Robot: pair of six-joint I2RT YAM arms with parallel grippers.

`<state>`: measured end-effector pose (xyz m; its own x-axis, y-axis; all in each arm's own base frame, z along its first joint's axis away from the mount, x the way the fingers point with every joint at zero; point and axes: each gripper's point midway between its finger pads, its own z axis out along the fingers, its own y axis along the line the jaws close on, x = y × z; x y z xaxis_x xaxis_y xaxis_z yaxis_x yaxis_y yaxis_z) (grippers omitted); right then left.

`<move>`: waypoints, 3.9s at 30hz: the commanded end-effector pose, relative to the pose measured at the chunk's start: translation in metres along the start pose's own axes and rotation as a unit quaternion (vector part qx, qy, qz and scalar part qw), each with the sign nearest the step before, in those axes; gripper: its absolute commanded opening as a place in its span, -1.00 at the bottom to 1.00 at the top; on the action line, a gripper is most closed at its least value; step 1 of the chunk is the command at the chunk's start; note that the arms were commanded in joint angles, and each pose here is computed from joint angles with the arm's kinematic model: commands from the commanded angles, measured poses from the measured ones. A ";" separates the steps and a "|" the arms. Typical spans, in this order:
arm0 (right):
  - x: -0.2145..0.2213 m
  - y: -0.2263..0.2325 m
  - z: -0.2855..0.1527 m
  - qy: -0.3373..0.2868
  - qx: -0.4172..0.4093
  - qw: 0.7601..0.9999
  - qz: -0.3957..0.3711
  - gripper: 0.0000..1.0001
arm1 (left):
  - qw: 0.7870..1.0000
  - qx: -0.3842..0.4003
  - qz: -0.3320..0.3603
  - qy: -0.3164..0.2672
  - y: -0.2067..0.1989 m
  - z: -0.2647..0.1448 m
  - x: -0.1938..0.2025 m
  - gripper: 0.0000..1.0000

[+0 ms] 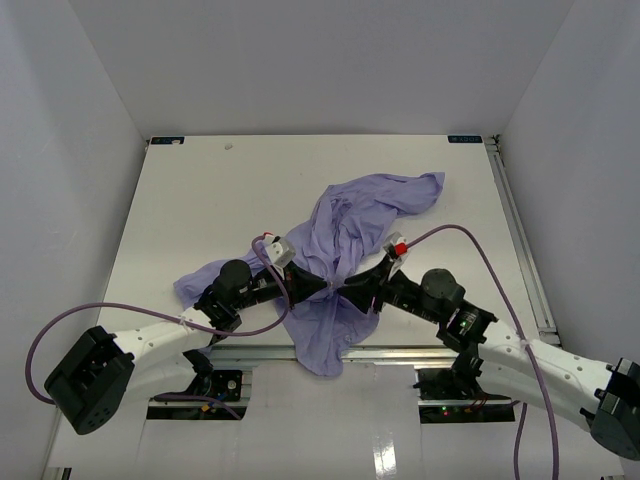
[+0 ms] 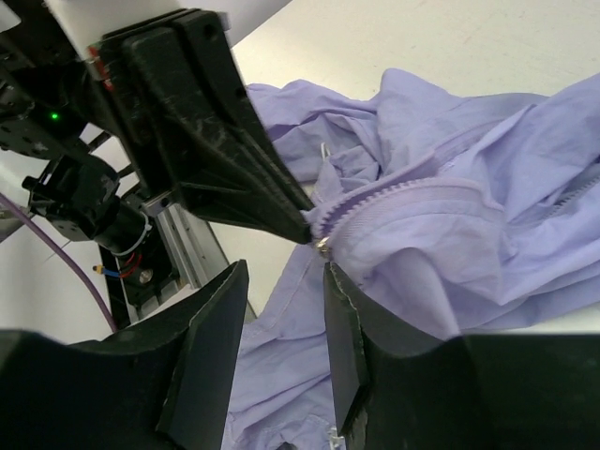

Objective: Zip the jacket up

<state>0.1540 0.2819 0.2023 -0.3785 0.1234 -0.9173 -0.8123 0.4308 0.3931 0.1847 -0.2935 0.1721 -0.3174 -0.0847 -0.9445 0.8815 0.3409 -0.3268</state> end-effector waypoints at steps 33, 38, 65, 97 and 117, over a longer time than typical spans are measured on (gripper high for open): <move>0.021 -0.011 0.036 0.029 0.176 0.983 -0.052 -0.13 | 1.000 0.014 0.003 -0.010 -0.006 0.004 -0.011 -1.00; 0.022 -0.011 0.041 0.030 0.193 0.979 -0.057 -0.17 | 1.000 0.014 0.002 -0.009 -0.006 0.003 -0.011 -1.00; 0.002 -0.014 0.035 0.060 0.298 0.945 -0.123 -0.85 | 1.000 -0.013 0.013 0.012 0.006 0.000 0.004 -1.00; -0.029 -0.014 0.027 0.156 0.315 0.911 -0.216 -0.85 | 0.998 -0.038 0.021 0.046 0.014 -0.004 0.009 -1.00; -0.056 -0.019 0.018 0.168 0.359 0.881 -0.259 -0.84 | 0.998 -0.033 0.017 0.052 0.007 -0.010 0.006 -1.00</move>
<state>0.1772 0.2993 0.1943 -0.3057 -0.5441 -0.7814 -0.6003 0.7472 -0.2854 0.1919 -0.2889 0.1921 -0.2468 -0.0620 -0.9671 0.8884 0.3841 -0.2514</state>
